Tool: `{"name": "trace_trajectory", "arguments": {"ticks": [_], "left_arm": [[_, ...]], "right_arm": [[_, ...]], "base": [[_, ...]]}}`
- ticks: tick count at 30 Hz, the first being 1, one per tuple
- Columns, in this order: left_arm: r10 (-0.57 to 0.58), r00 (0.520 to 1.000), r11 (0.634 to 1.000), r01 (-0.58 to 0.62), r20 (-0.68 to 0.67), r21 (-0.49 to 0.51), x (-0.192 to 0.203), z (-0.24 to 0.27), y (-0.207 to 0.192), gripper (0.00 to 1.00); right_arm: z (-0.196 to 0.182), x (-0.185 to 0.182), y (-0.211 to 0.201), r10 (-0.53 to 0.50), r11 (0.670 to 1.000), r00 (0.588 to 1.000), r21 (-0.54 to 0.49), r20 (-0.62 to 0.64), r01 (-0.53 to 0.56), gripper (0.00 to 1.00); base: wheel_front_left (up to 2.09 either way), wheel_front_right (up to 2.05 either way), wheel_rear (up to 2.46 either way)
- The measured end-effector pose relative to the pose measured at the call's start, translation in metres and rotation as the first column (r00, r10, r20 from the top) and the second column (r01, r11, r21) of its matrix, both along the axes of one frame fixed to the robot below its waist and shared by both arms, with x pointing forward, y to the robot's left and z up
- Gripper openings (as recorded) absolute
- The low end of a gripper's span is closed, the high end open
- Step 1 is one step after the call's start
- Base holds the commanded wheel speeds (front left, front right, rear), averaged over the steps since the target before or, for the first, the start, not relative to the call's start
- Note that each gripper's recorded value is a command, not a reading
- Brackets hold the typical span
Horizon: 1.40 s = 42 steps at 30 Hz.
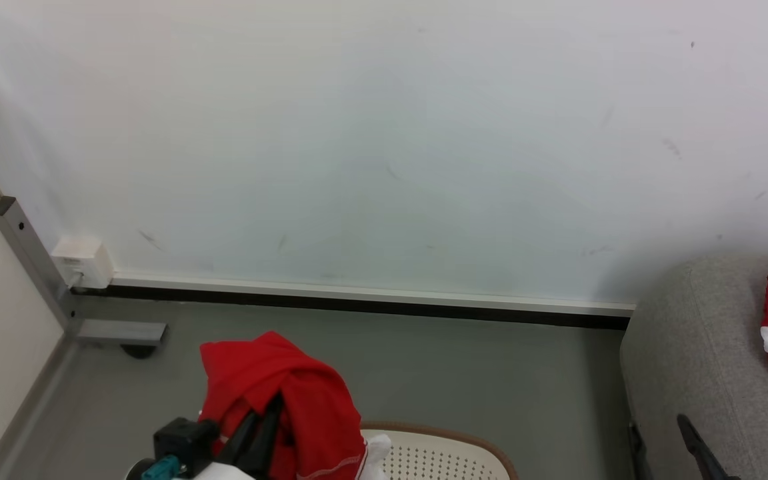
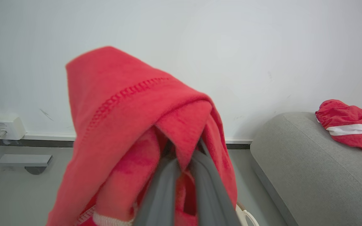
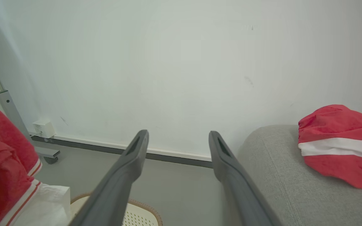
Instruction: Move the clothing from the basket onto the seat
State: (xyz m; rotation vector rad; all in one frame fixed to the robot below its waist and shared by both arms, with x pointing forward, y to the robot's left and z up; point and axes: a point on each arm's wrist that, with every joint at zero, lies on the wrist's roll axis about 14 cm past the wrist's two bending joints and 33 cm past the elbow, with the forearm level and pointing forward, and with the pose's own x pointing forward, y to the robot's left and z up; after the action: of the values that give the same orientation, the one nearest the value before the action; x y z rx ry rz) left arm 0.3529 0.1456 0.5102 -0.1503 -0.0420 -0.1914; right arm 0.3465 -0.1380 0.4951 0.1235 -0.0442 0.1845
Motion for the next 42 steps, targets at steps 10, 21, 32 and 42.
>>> {"name": "trace_trajectory", "arguments": {"ticks": [10,21,32,42], "left_arm": [[-0.075,0.996,0.997,0.075,0.038,0.001,0.004,0.017,-0.023,0.0],[-0.235,0.964,0.972,0.235,0.123,0.014,0.006,0.055,-0.071,0.0],[-0.43,0.889,0.901,0.433,0.161,0.019,-0.016,0.072,-0.127,0.0],[-0.515,0.843,0.854,0.521,0.154,0.005,-0.031,0.071,-0.144,0.0]], "right_arm": [[0.023,-0.005,0.054,0.158,0.987,0.985,0.019,0.072,-0.16,1.0],[0.048,-0.024,0.135,0.42,0.904,0.897,0.019,0.139,-0.427,1.0],[0.046,-0.021,0.137,0.469,0.882,0.874,-0.01,0.125,-0.472,1.0],[0.038,-0.018,0.122,0.453,0.891,0.886,-0.015,0.099,-0.454,1.0]], "base": [[0.0,0.0,0.0],[0.0,0.0,0.0],[0.0,0.0,0.0],[0.0,0.0,0.0]]}}
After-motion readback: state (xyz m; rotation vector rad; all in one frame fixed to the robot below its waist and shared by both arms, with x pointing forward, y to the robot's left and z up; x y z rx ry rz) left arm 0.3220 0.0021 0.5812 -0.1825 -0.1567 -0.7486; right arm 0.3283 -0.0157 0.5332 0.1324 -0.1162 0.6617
